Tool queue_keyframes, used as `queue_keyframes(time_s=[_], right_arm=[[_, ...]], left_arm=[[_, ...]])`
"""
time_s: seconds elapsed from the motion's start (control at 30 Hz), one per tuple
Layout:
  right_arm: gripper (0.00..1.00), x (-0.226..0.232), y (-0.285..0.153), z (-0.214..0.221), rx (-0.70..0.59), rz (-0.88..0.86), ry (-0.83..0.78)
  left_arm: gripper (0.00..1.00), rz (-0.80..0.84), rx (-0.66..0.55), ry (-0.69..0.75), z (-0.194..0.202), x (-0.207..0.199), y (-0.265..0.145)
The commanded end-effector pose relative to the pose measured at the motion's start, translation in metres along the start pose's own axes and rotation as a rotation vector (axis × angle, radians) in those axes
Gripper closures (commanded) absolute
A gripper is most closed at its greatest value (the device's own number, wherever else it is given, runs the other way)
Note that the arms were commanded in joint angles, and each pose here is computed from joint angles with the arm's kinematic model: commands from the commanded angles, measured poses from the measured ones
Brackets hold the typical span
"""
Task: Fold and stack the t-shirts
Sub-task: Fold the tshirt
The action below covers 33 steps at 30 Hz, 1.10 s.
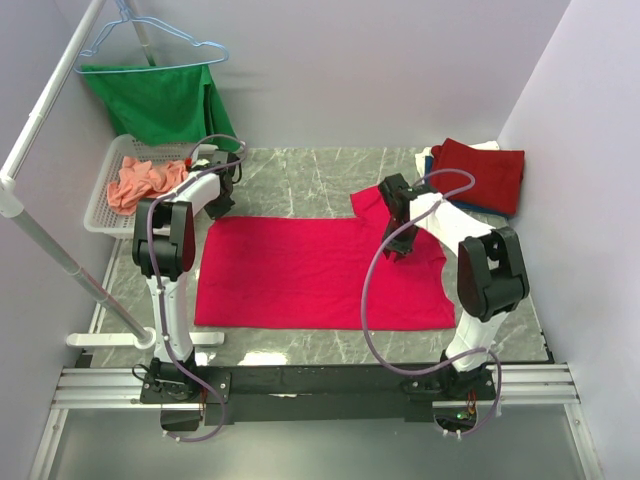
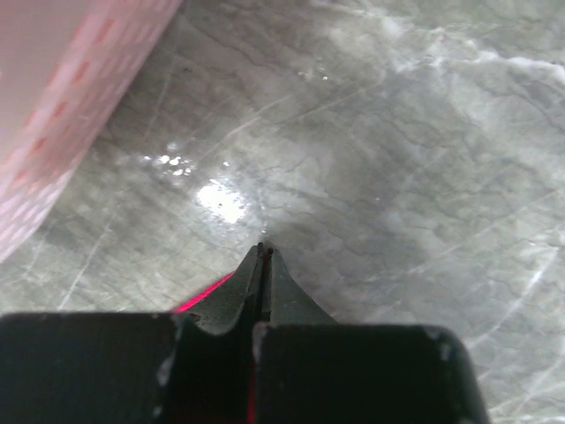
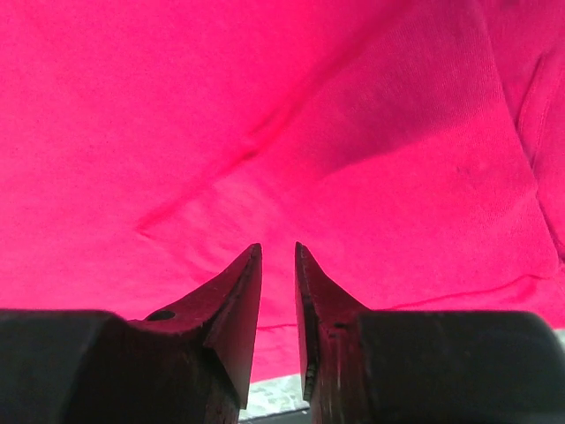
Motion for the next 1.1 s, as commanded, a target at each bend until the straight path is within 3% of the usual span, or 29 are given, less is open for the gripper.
queue_keyframes(time_s=[0.0,0.27,0.53,0.83,1.07], right_arm=[[0.71,0.017,-0.012,-0.030,-0.096,-0.028,0.031],[0.65,0.049,0.008,-0.109,-0.199,-0.031,0.114],[0.66,0.066,0.032,-0.186,-0.350,-0.078,0.200],[0.65,0.068,0.061,-0.223,-0.426,-0.136,0.159],[0.60,0.070,0.069,-0.240,-0.372,-0.222,0.146]], left_arm=[[0.99,-0.042,-0.045,0.006,-0.009,0.013,-0.018],[0.99,-0.007,-0.055,0.019,-0.011,0.017,-0.030],[0.99,0.021,-0.060,0.038,-0.017,0.017,-0.038],[0.99,0.032,-0.043,0.057,-0.015,0.016,-0.036],[0.99,0.036,-0.035,0.062,-0.018,0.013,-0.037]])
Point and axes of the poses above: each gripper's point midway between its finger pads, its own y axis out along the fingers, its own x axis along the line the jaws close on, z = x × y, the point moved 10 cm from there along -y, back along the fingers, and after that the axes turned 6 degrees about y, right-handed, at the moved point
